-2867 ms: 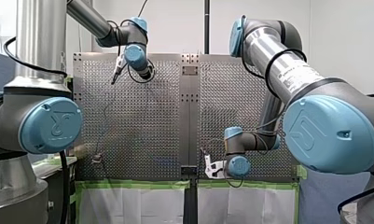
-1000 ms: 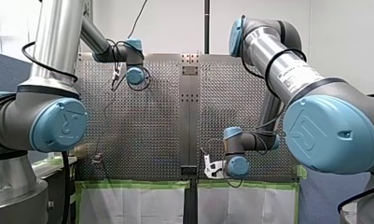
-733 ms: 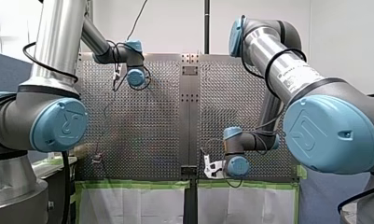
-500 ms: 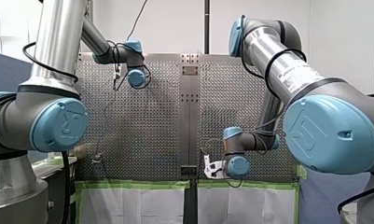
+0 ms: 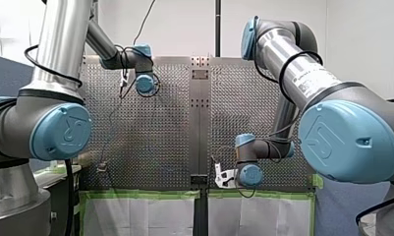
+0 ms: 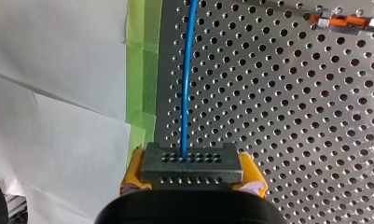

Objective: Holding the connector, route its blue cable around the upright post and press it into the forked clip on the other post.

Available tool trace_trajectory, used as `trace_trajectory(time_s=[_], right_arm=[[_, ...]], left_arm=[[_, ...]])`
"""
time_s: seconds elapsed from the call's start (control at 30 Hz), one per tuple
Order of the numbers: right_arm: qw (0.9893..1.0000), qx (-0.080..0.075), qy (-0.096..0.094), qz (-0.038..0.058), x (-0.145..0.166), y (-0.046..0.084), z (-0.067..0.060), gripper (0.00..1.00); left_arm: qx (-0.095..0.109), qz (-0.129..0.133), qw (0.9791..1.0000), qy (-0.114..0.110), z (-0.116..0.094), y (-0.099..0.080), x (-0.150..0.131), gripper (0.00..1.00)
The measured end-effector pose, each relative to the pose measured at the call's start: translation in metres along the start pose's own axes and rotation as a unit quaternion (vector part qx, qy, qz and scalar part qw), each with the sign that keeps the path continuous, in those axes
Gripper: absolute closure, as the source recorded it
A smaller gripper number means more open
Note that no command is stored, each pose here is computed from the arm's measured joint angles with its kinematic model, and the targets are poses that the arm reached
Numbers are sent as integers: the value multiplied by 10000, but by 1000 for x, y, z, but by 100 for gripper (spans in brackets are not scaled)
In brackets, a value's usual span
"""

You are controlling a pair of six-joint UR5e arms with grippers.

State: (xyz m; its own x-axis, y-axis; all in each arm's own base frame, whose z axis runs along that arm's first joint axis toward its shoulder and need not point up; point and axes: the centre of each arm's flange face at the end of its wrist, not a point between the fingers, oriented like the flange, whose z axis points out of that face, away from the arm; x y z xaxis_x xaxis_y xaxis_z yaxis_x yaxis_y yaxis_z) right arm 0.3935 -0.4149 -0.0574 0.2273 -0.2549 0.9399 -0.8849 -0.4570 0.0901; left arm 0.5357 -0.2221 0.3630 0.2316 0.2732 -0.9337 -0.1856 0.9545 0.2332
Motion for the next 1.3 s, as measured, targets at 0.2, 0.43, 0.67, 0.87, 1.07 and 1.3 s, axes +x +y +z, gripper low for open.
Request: trace_trajectory(time_s=[0.2, 0.43, 0.67, 0.87, 1.07, 1.3], right_arm=[[10000, 0, 3, 1, 0, 0, 0, 100], [10000, -1, 12, 3, 0, 0, 0, 100], [10000, -1, 12, 3, 0, 0, 0, 100], [10000, -1, 2, 1, 0, 0, 0, 100], [10000, -1, -7, -4, 0, 0, 0, 100], [10000, 1, -26, -6, -1, 0, 0, 100]], left_arm=[[69, 98, 9997, 223, -4, -12, 21, 0], [78, 227, 9984, 508, -8, -19, 40, 0], [205, 367, 9963, 750, -22, -31, 67, 0], [185, 409, 9954, 848, -32, -33, 76, 0], [153, 485, 9941, 958, -36, -35, 84, 0], [165, 689, 9904, 1188, -43, -45, 109, 0]])
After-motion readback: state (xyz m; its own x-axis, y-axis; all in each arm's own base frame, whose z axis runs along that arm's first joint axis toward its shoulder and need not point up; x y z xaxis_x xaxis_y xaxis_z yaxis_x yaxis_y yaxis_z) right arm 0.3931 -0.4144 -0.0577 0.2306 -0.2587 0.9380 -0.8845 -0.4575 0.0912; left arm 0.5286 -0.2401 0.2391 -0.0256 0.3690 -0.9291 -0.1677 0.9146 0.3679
